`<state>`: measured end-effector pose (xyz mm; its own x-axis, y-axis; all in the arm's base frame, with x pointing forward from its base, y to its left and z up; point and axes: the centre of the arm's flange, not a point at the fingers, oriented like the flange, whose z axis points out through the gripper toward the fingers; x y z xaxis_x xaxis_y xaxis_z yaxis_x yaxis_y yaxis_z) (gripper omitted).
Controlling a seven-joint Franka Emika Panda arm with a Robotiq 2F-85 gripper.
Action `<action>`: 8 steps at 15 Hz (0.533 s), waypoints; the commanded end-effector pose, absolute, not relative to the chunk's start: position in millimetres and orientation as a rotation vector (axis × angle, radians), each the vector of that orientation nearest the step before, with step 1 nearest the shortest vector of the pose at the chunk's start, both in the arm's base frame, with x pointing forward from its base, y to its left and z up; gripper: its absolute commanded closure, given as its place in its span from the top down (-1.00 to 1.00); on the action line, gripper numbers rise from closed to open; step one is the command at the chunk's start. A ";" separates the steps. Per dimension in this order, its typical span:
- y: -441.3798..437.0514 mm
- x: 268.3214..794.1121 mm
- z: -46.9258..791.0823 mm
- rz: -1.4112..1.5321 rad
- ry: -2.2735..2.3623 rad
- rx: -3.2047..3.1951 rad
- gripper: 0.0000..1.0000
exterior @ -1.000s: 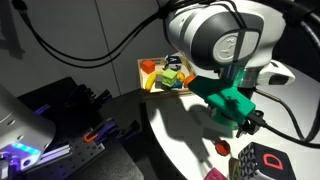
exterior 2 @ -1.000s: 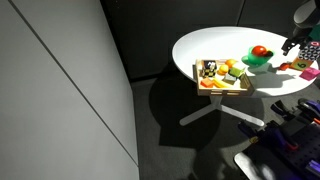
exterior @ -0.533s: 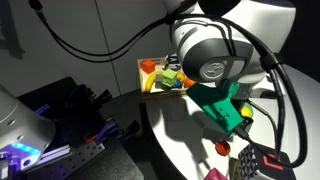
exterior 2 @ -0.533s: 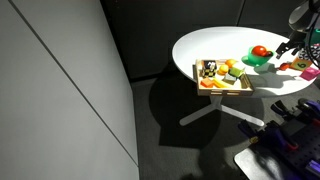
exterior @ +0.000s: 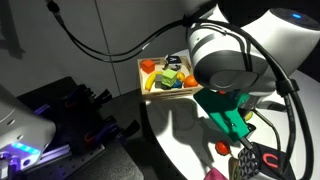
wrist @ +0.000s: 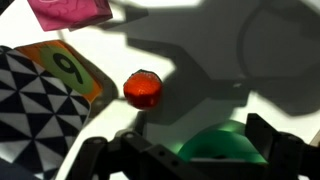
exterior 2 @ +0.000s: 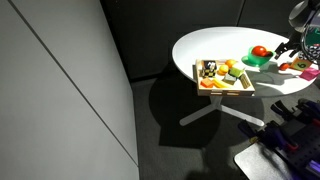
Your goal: Put the strawberry in the bowl
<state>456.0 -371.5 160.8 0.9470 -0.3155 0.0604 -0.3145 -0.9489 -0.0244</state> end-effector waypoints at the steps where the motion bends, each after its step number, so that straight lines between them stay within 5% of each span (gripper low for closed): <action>1: -372.6 456.9 161.9 -0.100 0.500 -3.085 1.00; 8: -375.2 459.8 161.2 -0.098 0.513 -3.088 1.00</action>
<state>458.2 -372.3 162.2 0.9473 -0.3145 0.0611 -0.3135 -0.9493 -0.0258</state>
